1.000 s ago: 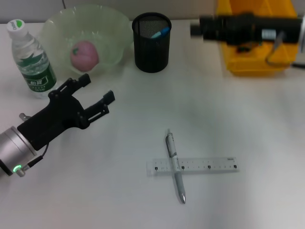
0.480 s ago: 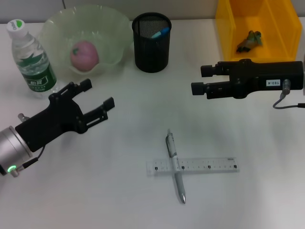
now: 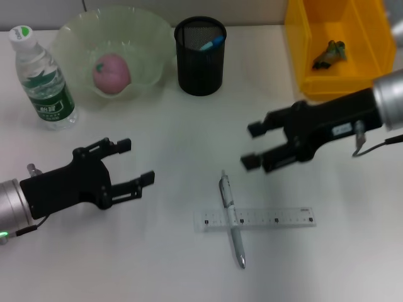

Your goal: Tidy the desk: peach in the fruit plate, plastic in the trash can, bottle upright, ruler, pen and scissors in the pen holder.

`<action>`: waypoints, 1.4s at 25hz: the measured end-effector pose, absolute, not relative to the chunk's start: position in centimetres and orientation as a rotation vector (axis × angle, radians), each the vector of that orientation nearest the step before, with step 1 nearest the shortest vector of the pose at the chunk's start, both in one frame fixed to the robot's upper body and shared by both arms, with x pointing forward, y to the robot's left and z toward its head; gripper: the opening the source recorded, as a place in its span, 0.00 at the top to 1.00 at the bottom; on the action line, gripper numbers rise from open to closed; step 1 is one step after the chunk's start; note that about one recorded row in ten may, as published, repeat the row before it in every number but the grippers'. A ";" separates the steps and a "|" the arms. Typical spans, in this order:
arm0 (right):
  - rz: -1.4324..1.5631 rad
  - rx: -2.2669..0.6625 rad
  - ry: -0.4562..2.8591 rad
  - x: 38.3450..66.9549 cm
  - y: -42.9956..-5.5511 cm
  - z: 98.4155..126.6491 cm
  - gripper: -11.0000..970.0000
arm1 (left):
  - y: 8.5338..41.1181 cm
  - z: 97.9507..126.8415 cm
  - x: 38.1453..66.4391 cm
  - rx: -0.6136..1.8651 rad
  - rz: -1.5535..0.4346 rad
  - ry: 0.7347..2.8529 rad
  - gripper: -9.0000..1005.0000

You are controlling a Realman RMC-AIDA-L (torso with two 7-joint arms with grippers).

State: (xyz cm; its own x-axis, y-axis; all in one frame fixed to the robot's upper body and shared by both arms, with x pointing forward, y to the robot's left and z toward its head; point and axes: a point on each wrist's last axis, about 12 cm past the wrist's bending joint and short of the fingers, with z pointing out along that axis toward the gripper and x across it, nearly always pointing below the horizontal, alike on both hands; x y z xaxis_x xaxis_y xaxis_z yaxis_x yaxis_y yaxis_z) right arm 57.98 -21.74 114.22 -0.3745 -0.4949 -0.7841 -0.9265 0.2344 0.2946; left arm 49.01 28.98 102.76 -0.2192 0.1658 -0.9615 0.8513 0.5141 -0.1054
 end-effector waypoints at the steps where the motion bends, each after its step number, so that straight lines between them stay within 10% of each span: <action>1: 1.028 -1.344 1.969 58.0 -21.2 114.3 0.17 | 29.0 102.8 49.0 0.881 -0.815 1.702 0.16; 35: 0.642 -2.051 1.770 56.1 -11.1 110.6 0.17 | 31.2 104.2 48.2 0.980 -0.882 1.687 0.16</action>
